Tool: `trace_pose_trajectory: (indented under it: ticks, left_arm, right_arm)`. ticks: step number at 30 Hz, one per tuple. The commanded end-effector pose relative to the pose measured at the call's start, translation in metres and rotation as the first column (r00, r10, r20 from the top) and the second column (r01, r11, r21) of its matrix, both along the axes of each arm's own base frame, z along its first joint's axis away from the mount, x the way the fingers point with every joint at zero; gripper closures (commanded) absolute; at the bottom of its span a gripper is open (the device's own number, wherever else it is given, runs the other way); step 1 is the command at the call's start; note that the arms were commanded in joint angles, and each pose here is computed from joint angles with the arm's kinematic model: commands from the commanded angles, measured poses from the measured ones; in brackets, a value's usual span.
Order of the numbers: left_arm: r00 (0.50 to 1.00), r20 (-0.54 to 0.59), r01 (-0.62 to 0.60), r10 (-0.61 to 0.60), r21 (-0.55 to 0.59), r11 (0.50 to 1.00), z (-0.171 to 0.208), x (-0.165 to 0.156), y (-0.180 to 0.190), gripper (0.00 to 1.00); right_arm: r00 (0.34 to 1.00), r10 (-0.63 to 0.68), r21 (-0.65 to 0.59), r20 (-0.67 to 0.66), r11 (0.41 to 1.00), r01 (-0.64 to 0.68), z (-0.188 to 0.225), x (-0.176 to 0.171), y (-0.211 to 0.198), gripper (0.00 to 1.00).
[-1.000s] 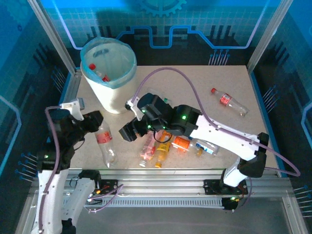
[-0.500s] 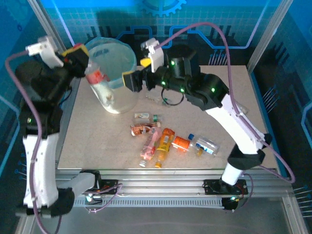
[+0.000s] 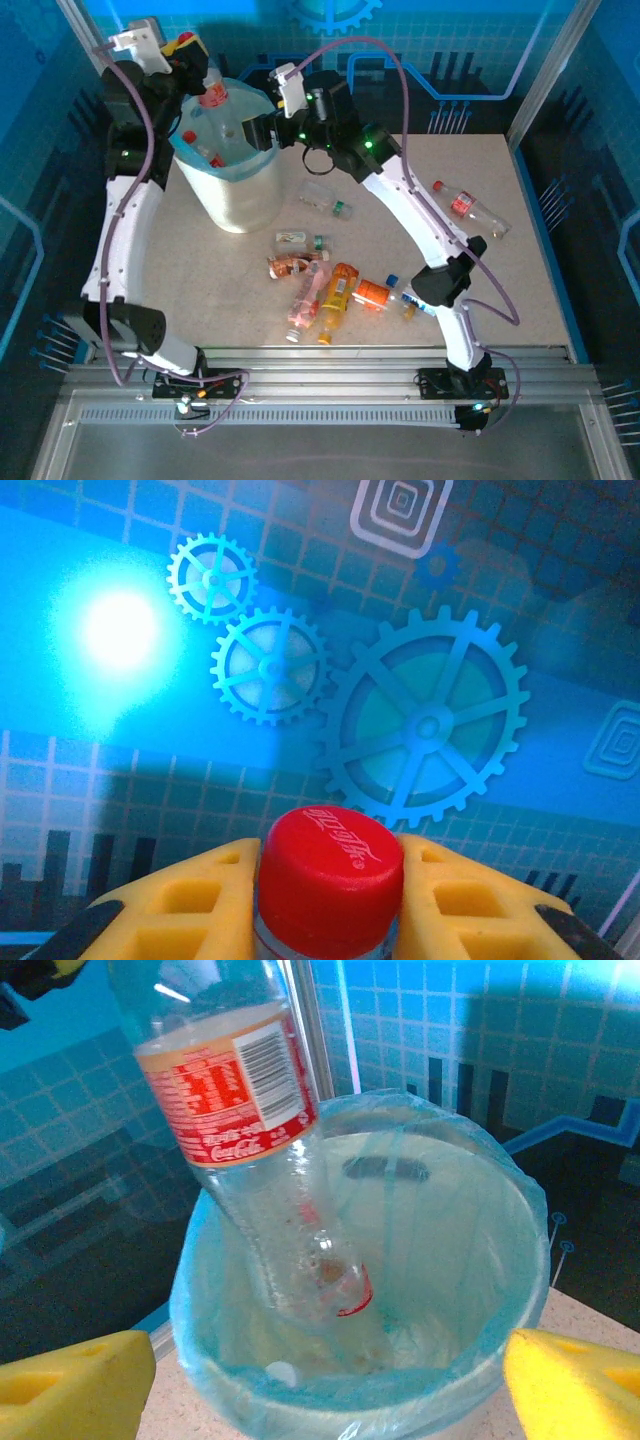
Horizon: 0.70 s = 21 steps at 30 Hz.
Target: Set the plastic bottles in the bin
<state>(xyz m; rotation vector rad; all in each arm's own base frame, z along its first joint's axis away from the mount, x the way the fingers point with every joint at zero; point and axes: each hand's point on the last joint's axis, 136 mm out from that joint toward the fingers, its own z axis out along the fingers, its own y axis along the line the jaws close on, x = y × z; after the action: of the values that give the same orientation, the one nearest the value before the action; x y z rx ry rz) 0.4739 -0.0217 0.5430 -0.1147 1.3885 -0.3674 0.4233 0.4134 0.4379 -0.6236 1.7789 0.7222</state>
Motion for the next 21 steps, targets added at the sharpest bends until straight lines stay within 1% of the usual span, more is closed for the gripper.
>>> trace_pose_trajectory:
  ticks: [1,5,8,12,18,19,20,21]
  left_arm:
    - [0.997,0.067,0.024,-0.028,0.055,0.998,-0.001,0.018,-0.006,1.0]
    - [0.998,-0.027,0.066,-0.064,0.079,0.995,-0.051,0.049,-0.013,1.0]
    - [0.994,-0.074,0.089,-0.084,0.071,0.993,-0.081,0.062,-0.016,1.0]
    - [0.987,-0.115,0.124,-0.116,0.066,0.99,-0.115,0.071,-0.021,1.0]
    - [0.981,-0.16,0.122,-0.108,0.079,0.989,-0.159,0.077,-0.02,1.0]
    - [0.98,-0.168,0.124,-0.109,0.079,0.989,-0.165,0.077,-0.021,0.97]
    - [0.978,-0.178,0.124,-0.109,0.077,0.989,-0.17,0.078,-0.021,0.92]
    - [0.977,-0.184,0.124,-0.109,0.076,0.989,-0.172,0.078,-0.021,0.79]
  right_arm:
    - [0.998,0.026,0.081,0.051,0.996,-0.03,0.026,0.002,0.002,0.09]
    - [0.999,0.048,0.062,0.02,0.997,-0.049,0.011,0.007,0.006,0.09]
    - [0.999,0.053,0.042,0.002,0.998,-0.053,0.001,0.008,0.007,0.09]
    - [0.998,0.064,0.02,-0.023,0.998,-0.063,-0.009,0.008,0.006,0.09]
    - [0.996,0.07,0.006,-0.061,0.998,-0.069,-0.021,0.007,0.005,0.08]
    - [0.995,0.069,0.007,-0.065,0.998,-0.069,-0.022,0.007,0.004,0.08]
    - [0.995,0.07,0.009,-0.071,0.998,-0.069,-0.022,0.008,0.003,0.08]
    - [0.995,0.072,0.01,-0.072,0.997,-0.071,-0.022,0.007,0.004,0.08]
